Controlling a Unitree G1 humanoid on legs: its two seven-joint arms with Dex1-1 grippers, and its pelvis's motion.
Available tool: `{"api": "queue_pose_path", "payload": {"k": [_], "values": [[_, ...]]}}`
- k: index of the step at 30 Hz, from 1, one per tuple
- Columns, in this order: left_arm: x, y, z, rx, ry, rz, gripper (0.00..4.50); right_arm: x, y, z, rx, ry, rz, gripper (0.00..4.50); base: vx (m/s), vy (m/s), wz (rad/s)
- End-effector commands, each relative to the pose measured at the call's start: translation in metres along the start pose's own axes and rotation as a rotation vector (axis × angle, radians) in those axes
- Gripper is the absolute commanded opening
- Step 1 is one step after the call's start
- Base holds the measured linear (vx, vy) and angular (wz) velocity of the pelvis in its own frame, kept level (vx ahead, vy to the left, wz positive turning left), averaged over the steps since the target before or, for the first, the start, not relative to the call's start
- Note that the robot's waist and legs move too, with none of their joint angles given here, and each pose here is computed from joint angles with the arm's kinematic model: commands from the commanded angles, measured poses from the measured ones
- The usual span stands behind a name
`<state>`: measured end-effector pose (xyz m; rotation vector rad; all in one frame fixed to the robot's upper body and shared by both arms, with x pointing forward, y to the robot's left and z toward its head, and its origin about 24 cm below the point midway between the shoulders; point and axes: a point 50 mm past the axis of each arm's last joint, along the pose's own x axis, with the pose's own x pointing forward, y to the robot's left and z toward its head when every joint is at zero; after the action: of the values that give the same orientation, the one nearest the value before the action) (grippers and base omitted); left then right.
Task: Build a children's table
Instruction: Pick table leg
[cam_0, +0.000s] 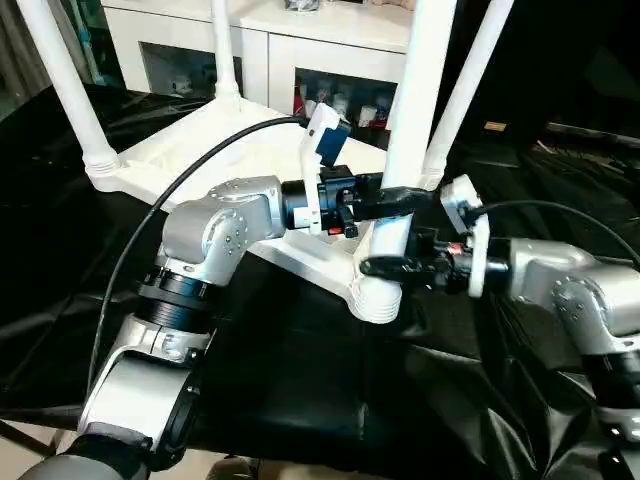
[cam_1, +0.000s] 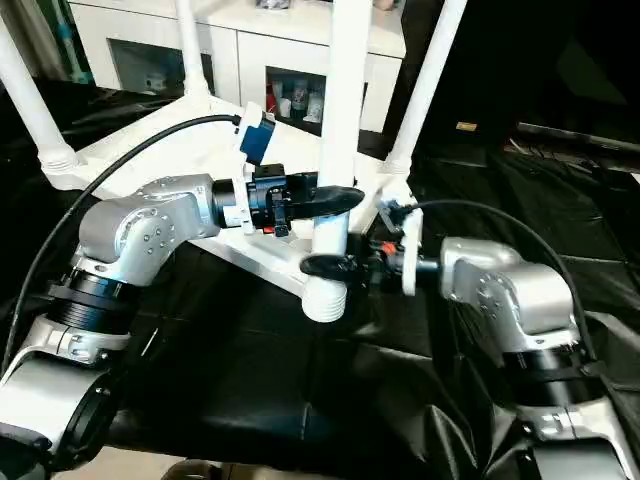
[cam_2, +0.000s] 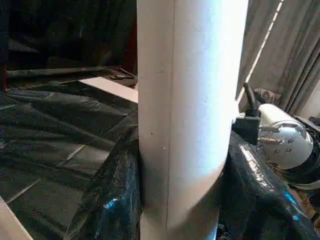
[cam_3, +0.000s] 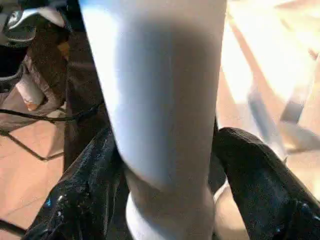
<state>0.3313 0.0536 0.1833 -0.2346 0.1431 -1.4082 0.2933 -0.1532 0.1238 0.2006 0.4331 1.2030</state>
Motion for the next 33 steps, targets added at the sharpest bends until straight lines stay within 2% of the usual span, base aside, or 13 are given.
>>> {"api": "queue_pose_path", "payload": {"k": [1, 7, 15, 23, 24, 25, 27, 29, 30, 33], "values": [[0.007, -0.004, 0.01, 0.045, -0.002, -0.027, 1.83, -0.002, 0.003, 0.001, -0.006, 0.001, 0.013, 3.14, 0.0, 0.0, 0.0], [0.007, -0.005, 0.013, 0.047, -0.006, -0.034, 1.83, 0.006, 0.004, -0.001, 0.006, -0.009, 0.025, 3.14, 0.0, 0.0, 0.0], [0.006, -0.006, 0.01, 0.038, -0.003, -0.048, 1.83, 0.004, 0.004, 0.0, 0.014, -0.004, 0.026, 2.31, 0.0, 0.0, 0.0], [0.007, -0.007, 0.008, 0.039, 0.002, -0.053, 1.83, 0.001, 0.005, -0.003, 0.011, 0.002, 0.018, 2.03, 0.0, 0.0, 0.0], [0.008, -0.004, 0.008, 0.047, 0.003, -0.015, 1.83, 0.001, 0.005, -0.003, 0.007, -0.004, 0.011, 2.03, 0.0, 0.0, 0.0], [0.008, -0.002, 0.008, 0.026, -0.001, -0.002, 2.39, 0.001, 0.004, -0.002, 0.006, -0.019, 0.002, 2.01, 0.0, 0.0, 0.0], [0.006, -0.002, 0.006, -0.035, 0.013, -0.012, 2.53, 0.002, 0.003, 0.001, -0.004, -0.059, -0.015, 2.0, 0.0, 0.0, 0.0], [0.006, 0.0, 0.006, -0.045, -0.003, 0.007, 2.56, 0.002, 0.003, 0.001, 0.0, -0.078, -0.019, 1.97, 0.0, 0.0, 0.0], [0.006, 0.002, 0.006, -0.05, -0.017, 0.022, 2.73, 0.002, 0.003, 0.001, 0.003, -0.09, -0.02, 1.92, 0.0, 0.0, 0.0], [0.004, 0.012, 0.013, -0.015, -0.213, 0.088, 2.92, 0.001, 0.002, 0.004, 0.009, -0.202, -0.059, 1.9, 0.0, 0.0, 0.0]]}}
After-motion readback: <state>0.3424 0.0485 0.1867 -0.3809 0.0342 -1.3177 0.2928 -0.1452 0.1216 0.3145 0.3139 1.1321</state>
